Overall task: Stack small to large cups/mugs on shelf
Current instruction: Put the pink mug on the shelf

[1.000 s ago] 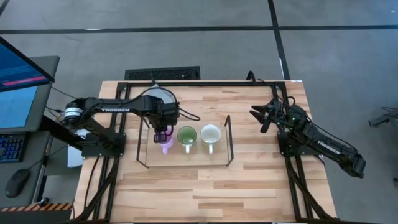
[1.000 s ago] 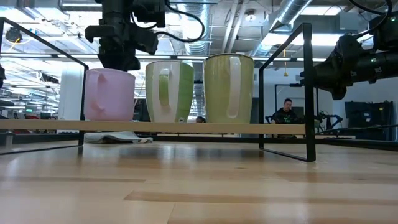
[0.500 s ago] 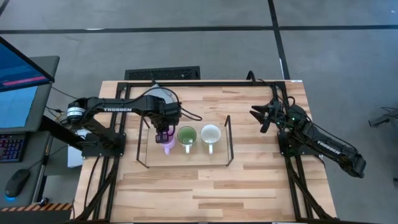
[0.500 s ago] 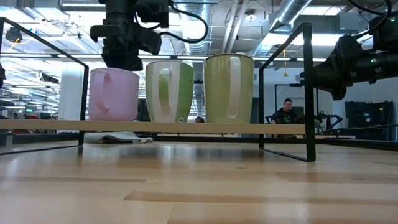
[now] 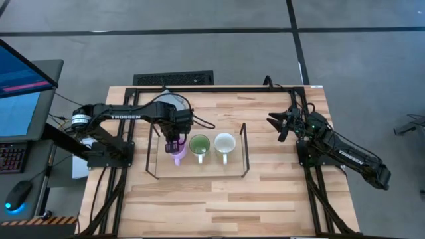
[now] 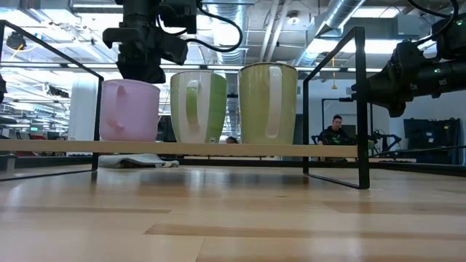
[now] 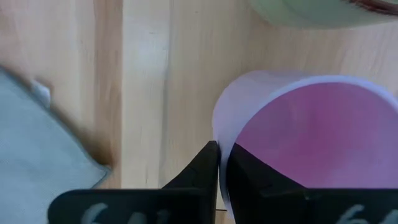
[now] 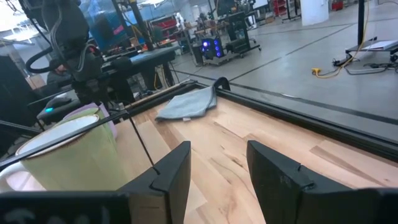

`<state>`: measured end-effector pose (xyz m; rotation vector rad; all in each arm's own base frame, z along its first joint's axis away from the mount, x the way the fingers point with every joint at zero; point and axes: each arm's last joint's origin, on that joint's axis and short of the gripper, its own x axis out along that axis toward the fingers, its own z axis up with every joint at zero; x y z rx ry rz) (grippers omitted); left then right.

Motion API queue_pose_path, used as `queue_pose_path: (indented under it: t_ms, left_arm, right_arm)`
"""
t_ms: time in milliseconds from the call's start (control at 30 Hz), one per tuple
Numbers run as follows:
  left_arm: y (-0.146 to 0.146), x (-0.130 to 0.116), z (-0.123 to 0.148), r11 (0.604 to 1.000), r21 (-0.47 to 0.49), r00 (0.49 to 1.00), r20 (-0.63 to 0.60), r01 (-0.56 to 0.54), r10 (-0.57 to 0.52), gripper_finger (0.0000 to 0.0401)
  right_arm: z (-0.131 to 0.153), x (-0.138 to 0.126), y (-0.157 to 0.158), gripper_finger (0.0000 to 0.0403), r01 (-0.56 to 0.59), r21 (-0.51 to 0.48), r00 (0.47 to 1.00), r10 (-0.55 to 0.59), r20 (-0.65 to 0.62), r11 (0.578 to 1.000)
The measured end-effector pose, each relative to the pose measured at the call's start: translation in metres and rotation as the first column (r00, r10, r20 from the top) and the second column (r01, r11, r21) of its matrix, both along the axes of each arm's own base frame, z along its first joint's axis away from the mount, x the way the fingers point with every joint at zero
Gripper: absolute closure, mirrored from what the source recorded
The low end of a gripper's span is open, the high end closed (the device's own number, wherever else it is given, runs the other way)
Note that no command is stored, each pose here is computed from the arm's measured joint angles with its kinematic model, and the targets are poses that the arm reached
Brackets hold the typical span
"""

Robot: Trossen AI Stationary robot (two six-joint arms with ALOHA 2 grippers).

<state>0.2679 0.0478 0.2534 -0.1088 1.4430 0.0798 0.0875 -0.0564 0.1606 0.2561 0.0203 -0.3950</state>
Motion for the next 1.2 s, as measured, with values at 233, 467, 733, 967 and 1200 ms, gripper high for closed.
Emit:
queue_pose_path:
  t_ms: [233,467,733,967,1200]
  left_arm:
    - [-0.0019,0.0005,0.0003,1.0,-0.028,1.0,0.009,0.011,-0.011,0.0384]
    - [-0.0021,0.0006,0.0005,0.999,-0.033,1.0,0.01,0.012,-0.012,0.0384]
    - [-0.0021,0.0005,0.0006,0.999,-0.031,1.0,0.011,0.019,-0.019,0.0384]
    - [-0.0021,0.0004,0.0007,0.999,-0.033,1.0,0.011,0.009,-0.008,0.0384]
    - [-0.0021,0.0004,0.0008,0.999,-0.034,1.0,0.011,-0.001,0.001,0.0384]
  right_arm:
    - [0.0,0.0,0.0,0.0225,0.0,0.0,1.0,0.0,0.0,1.0]
    - [0.0,0.0,0.0,0.0225,0.001,0.0,1.0,-0.001,0.0,1.0]
    - [0.0001,0.0,0.0,0.0225,0.0,0.0,1.0,0.0,0.0,1.0]
    - [0.0,0.0,0.0,0.0225,0.0,0.0,1.0,0.0,0.0,1.0]
    - [0.0,0.0,0.0,0.0225,0.0,0.0,1.0,0.0,0.0,1.0]
